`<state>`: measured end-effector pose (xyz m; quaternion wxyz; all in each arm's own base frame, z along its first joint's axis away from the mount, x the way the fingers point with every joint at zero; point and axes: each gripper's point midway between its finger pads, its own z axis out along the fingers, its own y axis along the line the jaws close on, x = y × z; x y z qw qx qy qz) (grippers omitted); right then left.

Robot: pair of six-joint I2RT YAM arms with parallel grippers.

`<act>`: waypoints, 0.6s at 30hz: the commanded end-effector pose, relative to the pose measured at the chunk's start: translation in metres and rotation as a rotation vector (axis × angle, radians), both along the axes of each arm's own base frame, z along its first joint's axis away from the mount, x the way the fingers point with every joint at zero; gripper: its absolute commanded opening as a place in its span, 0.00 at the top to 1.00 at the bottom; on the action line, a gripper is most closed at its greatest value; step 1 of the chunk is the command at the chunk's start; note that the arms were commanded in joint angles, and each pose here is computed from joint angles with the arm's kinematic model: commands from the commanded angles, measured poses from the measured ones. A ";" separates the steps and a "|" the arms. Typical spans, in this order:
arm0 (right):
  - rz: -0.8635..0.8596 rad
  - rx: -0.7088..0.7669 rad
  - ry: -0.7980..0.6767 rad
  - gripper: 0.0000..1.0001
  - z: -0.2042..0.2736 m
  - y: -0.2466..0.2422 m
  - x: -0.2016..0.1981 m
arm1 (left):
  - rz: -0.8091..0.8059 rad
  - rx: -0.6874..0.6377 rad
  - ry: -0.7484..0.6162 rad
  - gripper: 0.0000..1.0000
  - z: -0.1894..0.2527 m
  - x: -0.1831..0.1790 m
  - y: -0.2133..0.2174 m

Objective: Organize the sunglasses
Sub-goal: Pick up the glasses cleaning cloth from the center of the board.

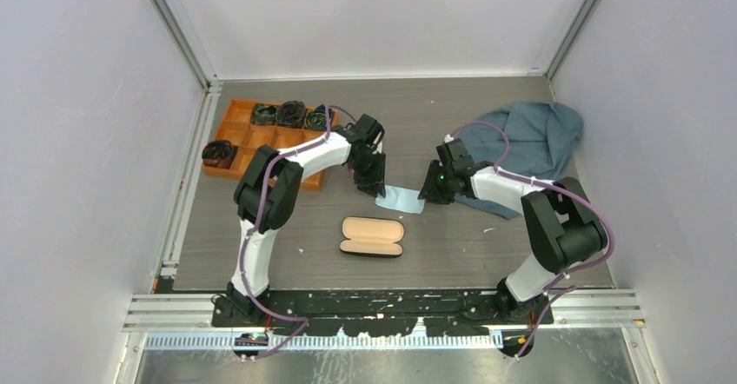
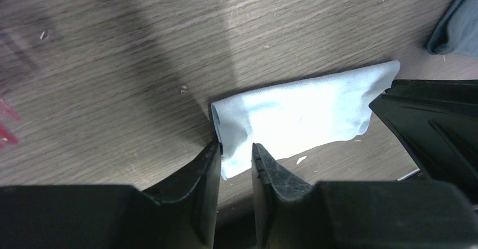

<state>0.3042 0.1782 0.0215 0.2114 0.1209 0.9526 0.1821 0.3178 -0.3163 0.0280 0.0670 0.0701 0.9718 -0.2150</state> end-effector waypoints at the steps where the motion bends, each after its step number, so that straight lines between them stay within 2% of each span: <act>1: -0.017 0.016 -0.019 0.64 0.003 0.001 0.004 | 0.005 -0.029 0.026 0.74 -0.008 -0.002 -0.006; 6: -0.016 0.017 -0.018 0.64 0.002 0.001 0.004 | 0.002 -0.031 0.027 0.79 -0.007 -0.001 -0.007; 15: -0.033 -0.001 -0.010 0.64 -0.001 -0.004 0.001 | 0.007 -0.028 0.016 0.98 -0.006 0.002 -0.007; 18: -0.039 0.020 0.005 0.64 -0.005 -0.001 -0.002 | 0.006 -0.027 0.015 0.99 -0.006 0.003 -0.007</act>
